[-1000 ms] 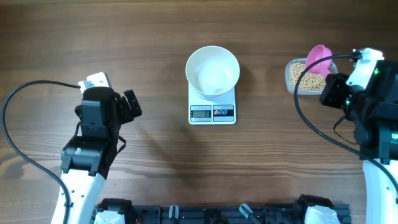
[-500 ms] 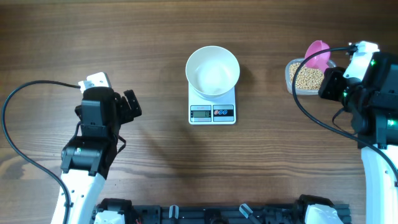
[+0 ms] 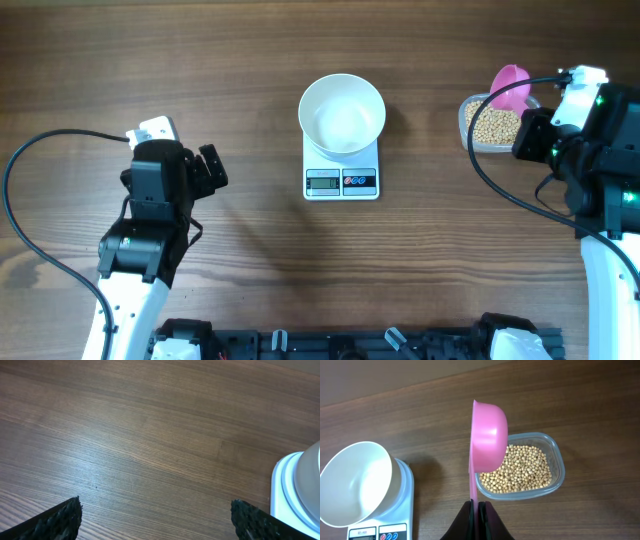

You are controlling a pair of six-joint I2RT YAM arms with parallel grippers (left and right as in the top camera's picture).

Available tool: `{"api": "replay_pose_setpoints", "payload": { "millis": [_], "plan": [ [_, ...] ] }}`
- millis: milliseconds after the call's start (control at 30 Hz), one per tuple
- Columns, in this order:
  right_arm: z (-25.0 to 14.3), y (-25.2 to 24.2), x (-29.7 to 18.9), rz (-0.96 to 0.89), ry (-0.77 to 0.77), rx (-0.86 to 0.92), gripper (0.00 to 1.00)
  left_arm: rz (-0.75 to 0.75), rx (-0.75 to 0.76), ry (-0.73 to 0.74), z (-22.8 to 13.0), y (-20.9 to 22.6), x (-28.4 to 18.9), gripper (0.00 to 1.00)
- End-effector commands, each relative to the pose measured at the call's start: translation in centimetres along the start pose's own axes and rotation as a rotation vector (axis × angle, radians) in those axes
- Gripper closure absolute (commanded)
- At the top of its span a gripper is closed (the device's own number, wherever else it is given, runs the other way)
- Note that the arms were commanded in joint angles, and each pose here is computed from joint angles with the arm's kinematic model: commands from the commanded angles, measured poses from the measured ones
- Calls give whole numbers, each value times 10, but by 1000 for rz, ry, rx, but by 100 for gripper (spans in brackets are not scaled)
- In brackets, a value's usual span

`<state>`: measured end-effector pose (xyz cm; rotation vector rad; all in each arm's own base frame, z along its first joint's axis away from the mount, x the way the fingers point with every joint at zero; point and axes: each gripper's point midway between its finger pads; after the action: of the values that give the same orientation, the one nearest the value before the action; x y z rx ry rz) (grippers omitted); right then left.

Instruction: Scoop item into bowl and weigh 150g on scale

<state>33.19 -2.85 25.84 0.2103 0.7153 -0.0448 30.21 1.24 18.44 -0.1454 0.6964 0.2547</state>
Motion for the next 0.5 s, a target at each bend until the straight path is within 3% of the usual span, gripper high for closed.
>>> {"api": "replay_pose_setpoints", "payload": {
  "millis": [0, 467],
  "plan": [
    [5, -2, -3, -10, -11, 40, 96, 12, -3, -4, 1, 4, 0, 0],
    [6, -11, -3, -64, -27, 276, 96, 12, -3, -4, 1, 4, 0, 0]
  ]
}}
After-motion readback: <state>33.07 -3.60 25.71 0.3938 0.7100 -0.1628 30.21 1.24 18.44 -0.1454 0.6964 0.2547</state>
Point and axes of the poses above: each gripper's point midway between its finger pads, its own x axis out along the fingers, its own y axis along the line the jaws close on, z = x × y, and after that the axes turned 1 degree about x, right-handed
